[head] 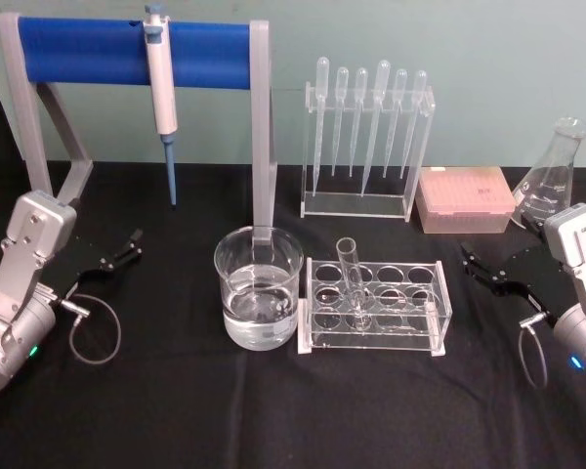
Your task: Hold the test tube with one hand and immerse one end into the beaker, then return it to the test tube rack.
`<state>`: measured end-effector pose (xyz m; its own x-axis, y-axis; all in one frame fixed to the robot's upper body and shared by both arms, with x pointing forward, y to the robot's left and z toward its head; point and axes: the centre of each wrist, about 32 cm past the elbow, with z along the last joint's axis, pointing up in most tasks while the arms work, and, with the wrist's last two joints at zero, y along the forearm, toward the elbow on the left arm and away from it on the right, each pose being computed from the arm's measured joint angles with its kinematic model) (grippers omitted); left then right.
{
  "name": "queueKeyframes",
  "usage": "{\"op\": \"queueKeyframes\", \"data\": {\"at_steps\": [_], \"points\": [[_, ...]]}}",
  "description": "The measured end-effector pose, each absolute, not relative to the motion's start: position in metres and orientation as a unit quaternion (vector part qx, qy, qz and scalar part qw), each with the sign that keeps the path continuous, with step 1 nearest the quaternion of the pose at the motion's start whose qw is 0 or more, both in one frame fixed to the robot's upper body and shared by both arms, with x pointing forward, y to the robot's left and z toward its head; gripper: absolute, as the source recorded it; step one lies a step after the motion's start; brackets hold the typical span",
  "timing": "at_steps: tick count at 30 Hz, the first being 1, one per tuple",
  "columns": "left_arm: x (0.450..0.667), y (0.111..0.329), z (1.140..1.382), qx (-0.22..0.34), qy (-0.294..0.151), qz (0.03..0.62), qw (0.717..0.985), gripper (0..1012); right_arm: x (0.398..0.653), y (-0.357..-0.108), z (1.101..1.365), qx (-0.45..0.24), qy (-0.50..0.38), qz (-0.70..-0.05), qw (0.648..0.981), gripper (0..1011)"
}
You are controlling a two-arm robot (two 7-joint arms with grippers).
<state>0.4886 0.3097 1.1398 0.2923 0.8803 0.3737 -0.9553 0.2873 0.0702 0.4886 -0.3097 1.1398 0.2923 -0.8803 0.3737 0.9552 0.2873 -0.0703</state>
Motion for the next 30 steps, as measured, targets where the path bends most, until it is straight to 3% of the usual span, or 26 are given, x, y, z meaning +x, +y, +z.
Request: {"op": "queueKeyframes", "data": {"at_steps": [30], "points": [[0.4886, 0.3097, 1.1398, 0.141, -0.132, 0.580, 0.791, 1000, 0.4886, -0.3097, 1.1398, -0.142, -0.132, -0.580, 0.791, 1004]]}}
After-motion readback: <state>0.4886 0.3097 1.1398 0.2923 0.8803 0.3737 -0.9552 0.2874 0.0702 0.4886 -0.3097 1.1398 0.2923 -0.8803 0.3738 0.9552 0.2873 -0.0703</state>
